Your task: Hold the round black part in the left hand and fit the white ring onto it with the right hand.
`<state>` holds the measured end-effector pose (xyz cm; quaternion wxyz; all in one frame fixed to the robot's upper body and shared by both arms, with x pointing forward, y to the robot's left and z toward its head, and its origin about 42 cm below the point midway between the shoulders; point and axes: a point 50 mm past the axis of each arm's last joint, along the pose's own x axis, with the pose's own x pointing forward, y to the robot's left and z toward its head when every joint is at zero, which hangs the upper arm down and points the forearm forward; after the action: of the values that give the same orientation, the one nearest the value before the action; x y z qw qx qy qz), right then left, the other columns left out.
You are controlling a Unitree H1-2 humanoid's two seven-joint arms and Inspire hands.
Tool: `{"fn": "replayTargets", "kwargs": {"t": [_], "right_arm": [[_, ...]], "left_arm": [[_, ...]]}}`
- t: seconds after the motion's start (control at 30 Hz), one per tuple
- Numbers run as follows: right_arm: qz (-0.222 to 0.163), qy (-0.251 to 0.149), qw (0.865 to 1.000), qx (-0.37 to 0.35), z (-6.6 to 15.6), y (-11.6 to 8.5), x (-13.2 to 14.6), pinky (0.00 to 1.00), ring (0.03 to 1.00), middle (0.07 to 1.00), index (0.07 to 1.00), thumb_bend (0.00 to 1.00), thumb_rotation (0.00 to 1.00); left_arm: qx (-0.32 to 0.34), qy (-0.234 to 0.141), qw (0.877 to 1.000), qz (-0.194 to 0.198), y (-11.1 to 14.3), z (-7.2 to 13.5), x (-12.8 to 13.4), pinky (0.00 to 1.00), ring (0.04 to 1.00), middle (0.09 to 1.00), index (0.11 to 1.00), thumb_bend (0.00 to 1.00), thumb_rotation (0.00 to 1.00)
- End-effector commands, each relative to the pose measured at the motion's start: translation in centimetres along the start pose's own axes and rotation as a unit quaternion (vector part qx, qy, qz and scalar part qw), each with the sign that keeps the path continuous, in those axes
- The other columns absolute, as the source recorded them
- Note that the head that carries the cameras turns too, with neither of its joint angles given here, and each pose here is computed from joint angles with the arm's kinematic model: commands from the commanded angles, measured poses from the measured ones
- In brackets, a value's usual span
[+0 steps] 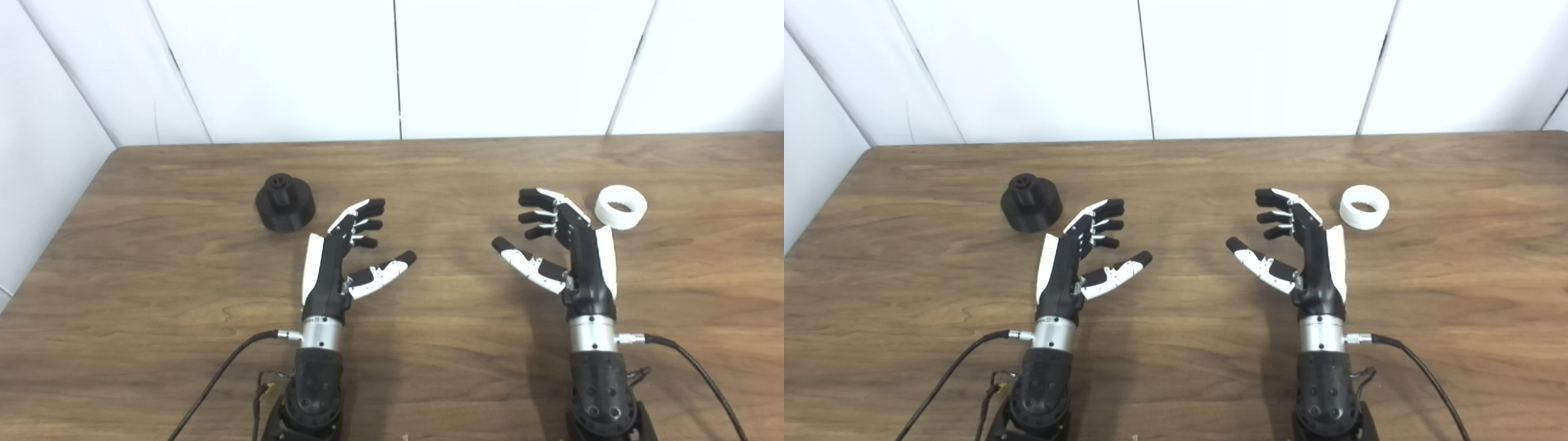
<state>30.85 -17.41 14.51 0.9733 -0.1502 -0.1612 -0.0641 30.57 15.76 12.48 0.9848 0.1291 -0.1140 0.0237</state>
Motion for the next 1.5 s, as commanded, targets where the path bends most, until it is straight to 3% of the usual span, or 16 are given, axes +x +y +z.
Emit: {"fn": "replayTargets", "kwargs": {"t": [0.0,0.47,0.97,1.23,1.47], "right_arm": [[0.001,0.000,1.000,-0.001,-0.2,0.2,-0.7,0.51,0.623,0.701,0.690,0.67,0.13],[0.005,-0.001,1.000,0.001,-0.4,0.0,-0.7,0.52,0.620,0.702,0.694,0.67,0.13],[0.005,0.004,1.000,-0.006,-2.4,-2.4,-0.7,0.51,0.615,0.694,0.691,0.68,0.14],[0.007,-0.004,1.000,-0.013,-2.5,-2.3,-0.5,0.48,0.591,0.682,0.688,0.68,0.15],[0.009,-0.006,1.000,-0.015,-2.6,-2.2,-0.5,0.48,0.590,0.682,0.684,0.68,0.15]], "left_arm": [[-0.002,-0.024,1.000,0.004,0.3,0.8,0.5,0.61,0.728,0.777,0.747,0.73,0.14],[-0.005,-0.020,1.000,0.002,0.1,1.0,0.5,0.62,0.729,0.778,0.746,0.74,0.15],[0.021,-0.020,1.000,0.001,-2.4,0.9,0.6,0.62,0.728,0.778,0.744,0.74,0.19],[0.018,-0.018,1.000,0.001,-2.1,0.9,0.7,0.64,0.741,0.786,0.752,0.73,0.20],[0.071,-0.051,0.996,0.008,-0.7,1.4,1.2,0.65,0.741,0.792,0.746,0.73,0.20]]}}
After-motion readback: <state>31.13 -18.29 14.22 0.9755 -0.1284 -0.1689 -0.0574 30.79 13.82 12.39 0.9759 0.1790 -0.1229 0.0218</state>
